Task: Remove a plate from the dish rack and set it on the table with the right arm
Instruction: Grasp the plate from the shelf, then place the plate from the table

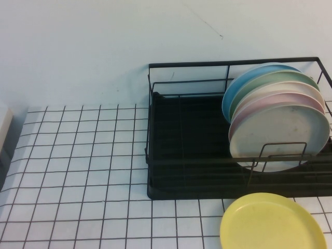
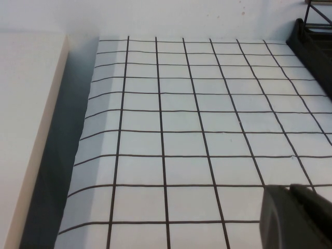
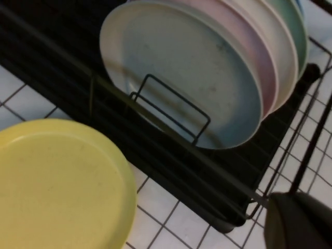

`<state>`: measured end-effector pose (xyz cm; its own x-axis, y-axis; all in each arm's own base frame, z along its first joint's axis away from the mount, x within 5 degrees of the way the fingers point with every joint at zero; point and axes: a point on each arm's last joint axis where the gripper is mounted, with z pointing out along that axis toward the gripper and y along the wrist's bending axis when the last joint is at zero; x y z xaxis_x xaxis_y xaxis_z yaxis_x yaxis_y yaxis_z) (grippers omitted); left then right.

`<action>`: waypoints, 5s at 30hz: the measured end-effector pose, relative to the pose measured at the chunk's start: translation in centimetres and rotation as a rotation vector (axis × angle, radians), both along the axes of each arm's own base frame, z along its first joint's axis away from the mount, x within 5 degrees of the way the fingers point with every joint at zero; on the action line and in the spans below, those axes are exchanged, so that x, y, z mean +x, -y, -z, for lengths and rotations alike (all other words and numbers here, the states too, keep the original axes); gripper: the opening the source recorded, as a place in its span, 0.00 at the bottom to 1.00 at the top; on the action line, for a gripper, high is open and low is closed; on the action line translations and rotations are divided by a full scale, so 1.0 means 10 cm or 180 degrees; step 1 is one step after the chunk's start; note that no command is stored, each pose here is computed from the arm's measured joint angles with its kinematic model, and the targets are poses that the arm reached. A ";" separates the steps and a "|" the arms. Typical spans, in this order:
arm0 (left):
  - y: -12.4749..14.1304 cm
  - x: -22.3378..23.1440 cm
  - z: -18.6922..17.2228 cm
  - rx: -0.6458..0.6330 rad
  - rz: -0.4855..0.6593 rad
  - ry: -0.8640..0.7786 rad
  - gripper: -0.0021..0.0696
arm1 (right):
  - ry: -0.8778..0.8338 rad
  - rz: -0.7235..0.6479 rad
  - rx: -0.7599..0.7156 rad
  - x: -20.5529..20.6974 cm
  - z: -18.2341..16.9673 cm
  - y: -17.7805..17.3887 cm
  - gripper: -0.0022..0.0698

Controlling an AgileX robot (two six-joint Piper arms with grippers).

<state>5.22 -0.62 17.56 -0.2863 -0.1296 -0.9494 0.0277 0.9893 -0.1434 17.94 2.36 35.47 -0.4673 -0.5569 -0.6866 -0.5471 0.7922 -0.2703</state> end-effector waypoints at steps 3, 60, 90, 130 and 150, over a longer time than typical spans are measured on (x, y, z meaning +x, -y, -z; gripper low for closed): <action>0.00 0.00 0.00 0.0000 0.0000 0.0000 0.02 | -0.0102 -0.0319 -0.0149 0.19 0.08 -0.03 0.03; 0.00 0.00 0.00 -0.0007 -0.0002 -0.0001 0.02 | -0.0037 -0.1551 -0.0710 1.67 0.85 -0.23 0.20; 0.00 0.00 0.00 0.0001 0.0000 0.0000 0.02 | 0.0522 -0.1329 -0.0447 1.21 -0.15 -0.26 0.19; 0.00 0.00 0.00 -0.0007 -0.0002 -0.0001 0.02 | -0.1774 -0.0185 0.1090 0.35 1.10 -0.33 0.19; 0.00 0.00 0.00 0.0000 0.0000 0.0000 0.02 | -0.2278 -0.0008 0.1071 0.54 1.50 -0.32 0.19</action>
<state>5.22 -0.62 17.56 -0.2863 -0.1295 -0.9494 0.0277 0.9893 -0.1433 23.38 5.54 20.46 -0.8581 -0.3745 -0.3513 -0.4995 0.7674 0.4019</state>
